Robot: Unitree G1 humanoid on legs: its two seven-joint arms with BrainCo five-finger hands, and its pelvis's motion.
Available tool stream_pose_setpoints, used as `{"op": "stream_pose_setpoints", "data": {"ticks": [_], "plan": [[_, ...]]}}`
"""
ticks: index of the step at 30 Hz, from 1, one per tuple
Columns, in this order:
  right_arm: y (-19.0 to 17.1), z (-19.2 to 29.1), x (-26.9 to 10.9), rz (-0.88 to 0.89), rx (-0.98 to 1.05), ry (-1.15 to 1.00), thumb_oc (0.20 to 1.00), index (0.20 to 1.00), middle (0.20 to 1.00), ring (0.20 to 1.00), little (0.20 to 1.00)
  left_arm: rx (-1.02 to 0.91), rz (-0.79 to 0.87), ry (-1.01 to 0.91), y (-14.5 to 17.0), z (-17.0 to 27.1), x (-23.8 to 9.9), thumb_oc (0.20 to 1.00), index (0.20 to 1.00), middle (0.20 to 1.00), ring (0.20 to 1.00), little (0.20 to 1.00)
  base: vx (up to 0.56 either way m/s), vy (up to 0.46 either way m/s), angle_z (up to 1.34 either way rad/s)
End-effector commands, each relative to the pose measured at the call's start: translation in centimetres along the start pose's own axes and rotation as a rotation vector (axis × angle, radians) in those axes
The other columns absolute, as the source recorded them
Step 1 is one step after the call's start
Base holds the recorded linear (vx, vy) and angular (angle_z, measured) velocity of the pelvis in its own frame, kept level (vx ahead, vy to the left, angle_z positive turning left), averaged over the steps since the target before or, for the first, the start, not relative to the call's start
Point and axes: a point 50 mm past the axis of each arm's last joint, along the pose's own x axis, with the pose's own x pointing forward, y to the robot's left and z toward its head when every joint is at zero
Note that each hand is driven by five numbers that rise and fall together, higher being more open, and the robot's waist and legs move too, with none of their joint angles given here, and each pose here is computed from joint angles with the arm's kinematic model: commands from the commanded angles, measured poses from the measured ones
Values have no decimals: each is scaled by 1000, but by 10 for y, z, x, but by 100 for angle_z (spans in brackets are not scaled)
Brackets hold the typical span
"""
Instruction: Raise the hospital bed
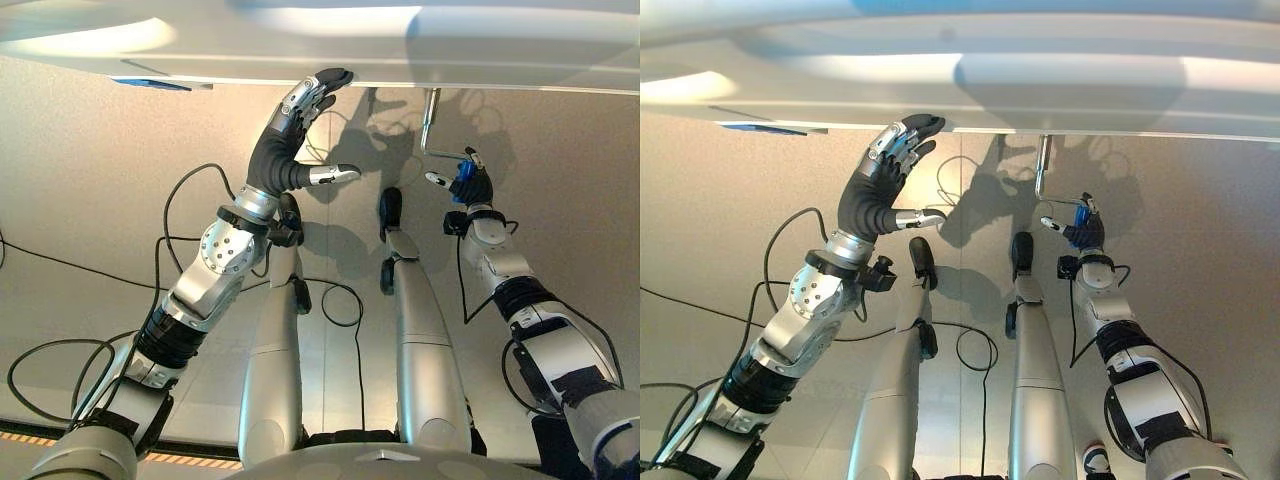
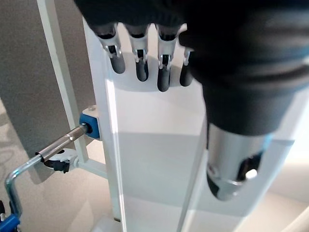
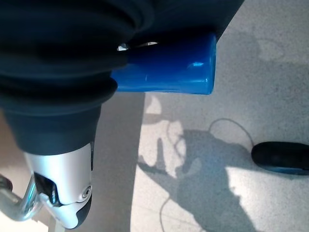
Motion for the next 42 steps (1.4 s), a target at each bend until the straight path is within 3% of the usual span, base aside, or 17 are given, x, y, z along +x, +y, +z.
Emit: {"op": "stream_pose_setpoints", "data": {"ticks": [1,14,40,41,42], "plan": [[15,16,3,76,96,-40,1000,1000,1000,1000,1000,-51,-37,-164,-7,31,7,1000,1000,1000,1000,1000,0,0,0],[7,18,17,99,141,61,1000,1000,1000,1000,1000,-57,-51,-137,-8,28,8,1000,1000,1000,1000,1000,0,0,0],[26,-19,9,144,114,234,1000,1000,1000,1000,1000,-52,-52,-159,-9,31,17,1000,1000,1000,1000,1000,0,0,0],[26,-19,9,144,114,234,834,834,834,834,834,-52,-52,-159,-9,31,17,1000,1000,1000,1000,1000,0,0,0],[27,-17,9,148,115,229,482,482,482,482,482,-51,-52,-162,-9,32,16,1000,1000,1000,1000,1000,0,0,0]]}}
